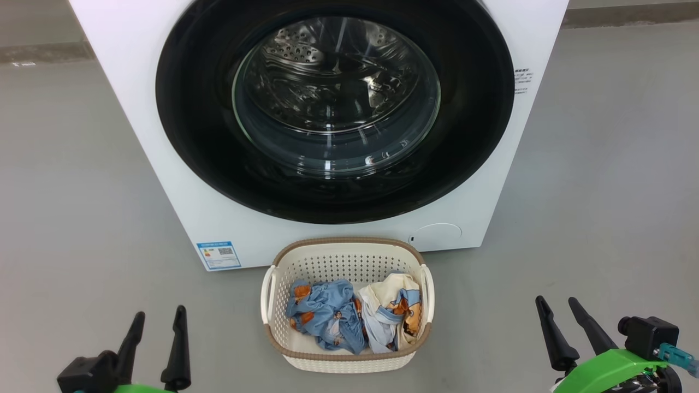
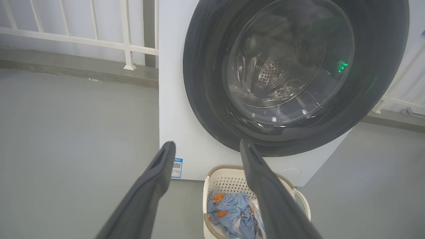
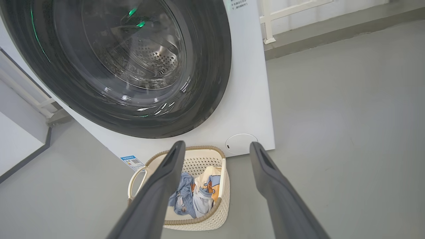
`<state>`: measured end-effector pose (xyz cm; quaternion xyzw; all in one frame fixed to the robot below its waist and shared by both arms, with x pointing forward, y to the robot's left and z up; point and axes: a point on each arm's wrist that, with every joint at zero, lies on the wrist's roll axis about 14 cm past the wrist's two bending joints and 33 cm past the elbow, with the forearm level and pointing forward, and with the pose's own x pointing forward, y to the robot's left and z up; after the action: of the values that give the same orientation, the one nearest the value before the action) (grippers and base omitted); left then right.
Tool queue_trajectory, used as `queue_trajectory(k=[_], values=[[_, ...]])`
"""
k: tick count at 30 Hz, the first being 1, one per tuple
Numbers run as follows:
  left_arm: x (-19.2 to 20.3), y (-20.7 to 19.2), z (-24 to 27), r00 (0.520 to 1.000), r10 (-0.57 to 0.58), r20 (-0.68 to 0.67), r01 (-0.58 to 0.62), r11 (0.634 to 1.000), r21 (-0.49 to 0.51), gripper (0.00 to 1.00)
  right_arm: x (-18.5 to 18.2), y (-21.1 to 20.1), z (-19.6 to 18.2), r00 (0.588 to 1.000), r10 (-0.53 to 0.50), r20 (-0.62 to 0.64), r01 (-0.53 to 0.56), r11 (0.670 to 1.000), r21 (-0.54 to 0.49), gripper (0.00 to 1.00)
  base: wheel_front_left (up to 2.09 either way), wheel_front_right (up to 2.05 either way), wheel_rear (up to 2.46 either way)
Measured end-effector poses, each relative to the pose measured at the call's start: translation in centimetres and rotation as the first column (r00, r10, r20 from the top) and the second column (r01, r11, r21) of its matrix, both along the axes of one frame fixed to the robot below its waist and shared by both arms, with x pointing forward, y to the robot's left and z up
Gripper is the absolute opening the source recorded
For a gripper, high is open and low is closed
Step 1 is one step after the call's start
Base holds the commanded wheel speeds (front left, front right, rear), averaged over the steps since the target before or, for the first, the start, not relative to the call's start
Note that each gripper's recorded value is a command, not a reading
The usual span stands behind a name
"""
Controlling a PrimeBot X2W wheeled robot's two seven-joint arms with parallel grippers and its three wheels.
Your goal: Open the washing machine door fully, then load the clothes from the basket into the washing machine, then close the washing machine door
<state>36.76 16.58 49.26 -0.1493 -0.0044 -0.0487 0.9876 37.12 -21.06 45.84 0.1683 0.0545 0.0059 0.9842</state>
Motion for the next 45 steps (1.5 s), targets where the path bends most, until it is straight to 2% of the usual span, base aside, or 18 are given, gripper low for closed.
queue_trajectory(k=[13,35,45], values=[[0.1,-0.7,0.2,0.999,-0.039,0.033,0.034,0.992,0.123,1.0,-0.2,-0.7,0.4,0.999,0.02,0.026,-0.016,0.991,-0.133,1.0,0.0,0.0,0.0],[0.0,0.0,-0.9,1.0,-0.024,-0.001,0.024,0.989,0.144,1.0,-0.3,-1.7,0.7,0.999,-0.011,0.036,0.015,0.991,-0.134,1.0,0.02,0.02,-0.04],[0.1,0.1,-1.1,1.0,-0.025,-0.007,0.026,0.985,0.169,1.0,-0.2,-1.6,0.5,0.999,-0.013,0.031,0.017,0.992,-0.129,1.0,0.68,0.68,-1.36]])
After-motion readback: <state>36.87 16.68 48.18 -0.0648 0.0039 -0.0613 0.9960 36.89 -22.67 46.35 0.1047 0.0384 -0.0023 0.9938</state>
